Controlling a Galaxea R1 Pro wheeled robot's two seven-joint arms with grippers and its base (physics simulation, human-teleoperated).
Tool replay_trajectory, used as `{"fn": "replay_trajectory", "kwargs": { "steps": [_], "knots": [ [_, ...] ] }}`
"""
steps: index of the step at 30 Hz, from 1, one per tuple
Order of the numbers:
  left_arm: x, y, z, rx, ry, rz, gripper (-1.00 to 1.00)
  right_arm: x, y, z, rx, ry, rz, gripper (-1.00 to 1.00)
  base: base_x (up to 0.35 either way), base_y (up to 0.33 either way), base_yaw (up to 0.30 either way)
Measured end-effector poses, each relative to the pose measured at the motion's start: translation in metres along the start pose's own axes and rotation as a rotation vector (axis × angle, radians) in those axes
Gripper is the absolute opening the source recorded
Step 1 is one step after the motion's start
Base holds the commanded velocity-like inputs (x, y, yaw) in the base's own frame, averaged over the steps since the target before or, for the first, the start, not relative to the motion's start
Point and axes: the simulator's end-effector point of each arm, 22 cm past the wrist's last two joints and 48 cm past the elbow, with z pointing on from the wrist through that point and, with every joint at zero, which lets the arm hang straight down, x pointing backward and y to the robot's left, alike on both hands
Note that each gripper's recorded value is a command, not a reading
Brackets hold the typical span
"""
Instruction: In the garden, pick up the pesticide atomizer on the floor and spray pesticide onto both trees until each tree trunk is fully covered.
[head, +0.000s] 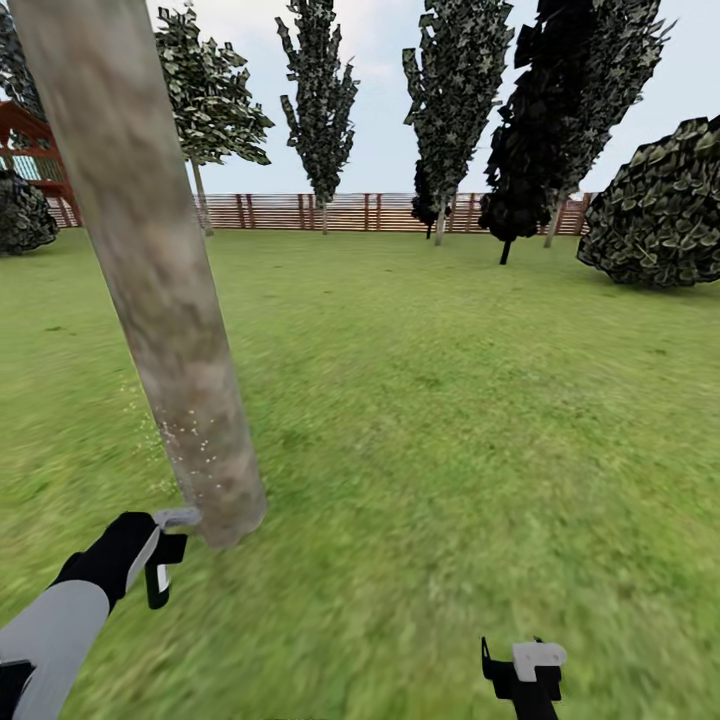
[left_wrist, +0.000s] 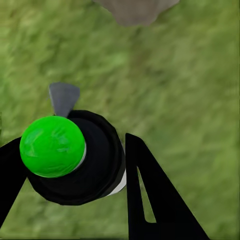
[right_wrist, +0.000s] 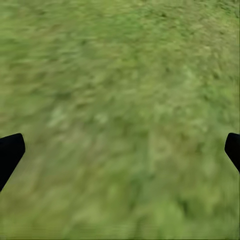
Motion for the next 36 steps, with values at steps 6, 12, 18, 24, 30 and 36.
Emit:
{"fn": "replay_trajectory", "kwargs": {
  "steps": [6,12,18,24,30,36],
  "knots": [
    [0.008,-0.007,0.003,0.009,0.012,0.003,-1.0,0.0,0.0,0.0,-0.001,0.0,-0.001,1.0,0.133,-0.198,0.208],
    [0.019,-0.016,0.006,0.015,0.026,0.018,-1.0,0.0,-0.001,0.0,0.001,0.0,-0.001,1.0,0.158,-0.23,0.015],
    [0.02,-0.016,0.006,0.013,0.028,0.021,-1.0,0.0,-0.001,0.0,0.0,0.0,-0.002,1.0,0.162,-0.231,0.0],
    [0.019,-0.015,0.006,0.013,0.028,0.022,-1.0,0.0,-0.001,0.0,0.0,0.0,-0.003,1.0,0.161,-0.232,0.0],
    [0.026,-0.012,0.008,0.003,0.034,0.035,-1.0,0.0,-0.001,0.0,0.0,0.0,-0.003,1.0,0.141,-0.249,0.0],
    [0.022,-0.012,0.006,0.001,0.02,0.033,-1.0,0.0,-0.001,0.0,0.001,0.0,-0.002,1.0,0.13,-0.255,0.0]
  ]
}}
